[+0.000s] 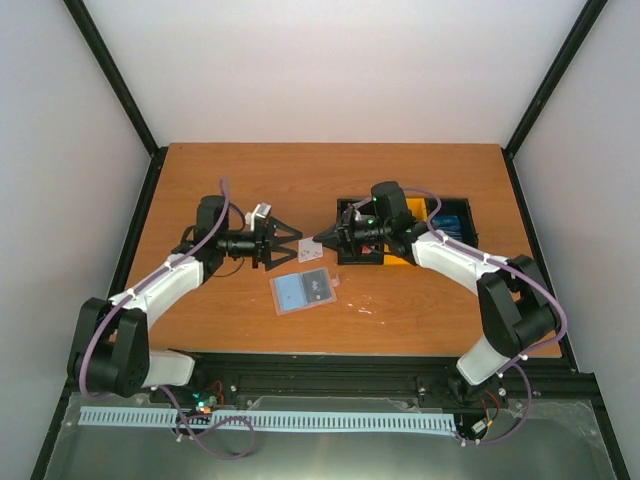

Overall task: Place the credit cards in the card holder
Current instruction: Pick up the credit card from the storage box.

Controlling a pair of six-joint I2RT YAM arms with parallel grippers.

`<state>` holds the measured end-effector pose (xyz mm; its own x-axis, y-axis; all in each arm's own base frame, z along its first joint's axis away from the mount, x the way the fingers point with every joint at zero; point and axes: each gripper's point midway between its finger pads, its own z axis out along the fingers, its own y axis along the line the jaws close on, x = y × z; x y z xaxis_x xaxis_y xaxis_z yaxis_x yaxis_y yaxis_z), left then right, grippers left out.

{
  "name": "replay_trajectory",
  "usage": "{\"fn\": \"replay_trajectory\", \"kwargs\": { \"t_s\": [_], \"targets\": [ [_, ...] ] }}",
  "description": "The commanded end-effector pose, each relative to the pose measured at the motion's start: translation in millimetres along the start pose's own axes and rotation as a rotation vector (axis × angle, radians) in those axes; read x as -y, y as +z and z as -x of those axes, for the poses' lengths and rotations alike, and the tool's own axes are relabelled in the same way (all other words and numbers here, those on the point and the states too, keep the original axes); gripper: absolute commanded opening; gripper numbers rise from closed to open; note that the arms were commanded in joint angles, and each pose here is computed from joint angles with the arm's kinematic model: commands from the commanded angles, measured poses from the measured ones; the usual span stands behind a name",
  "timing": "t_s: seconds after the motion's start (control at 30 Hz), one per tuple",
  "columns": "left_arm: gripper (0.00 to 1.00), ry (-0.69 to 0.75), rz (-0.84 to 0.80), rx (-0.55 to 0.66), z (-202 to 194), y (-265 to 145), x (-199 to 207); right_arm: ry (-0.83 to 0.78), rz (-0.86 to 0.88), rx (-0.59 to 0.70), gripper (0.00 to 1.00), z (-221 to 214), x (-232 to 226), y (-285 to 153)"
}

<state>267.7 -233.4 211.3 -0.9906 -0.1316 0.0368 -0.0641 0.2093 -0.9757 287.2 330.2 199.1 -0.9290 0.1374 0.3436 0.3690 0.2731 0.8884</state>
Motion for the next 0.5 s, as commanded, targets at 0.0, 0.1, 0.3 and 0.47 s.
{"fn": "replay_trajectory", "kwargs": {
  "t_s": [0.0, 0.1, 0.3, 0.47],
  "targets": [
    [0.72, -0.065, -0.050, -0.044, -12, 12, 20, -0.066, 0.026, -0.032, 0.03, -14, -11, -4],
    [0.68, -0.087, -0.066, -0.050, -18, 19, 28, -0.125, 0.042, -0.040, 0.03, -20, -16, -7],
    [0.38, -0.101, -0.095, -0.008, -20, 25, 41, -0.256, 0.085, -0.058, 0.05, -36, -25, -15],
    [0.01, -0.033, -0.107, 0.072, -13, 20, 49, -0.365, 0.156, -0.090, 0.21, -56, -39, -25]
  ]
}}
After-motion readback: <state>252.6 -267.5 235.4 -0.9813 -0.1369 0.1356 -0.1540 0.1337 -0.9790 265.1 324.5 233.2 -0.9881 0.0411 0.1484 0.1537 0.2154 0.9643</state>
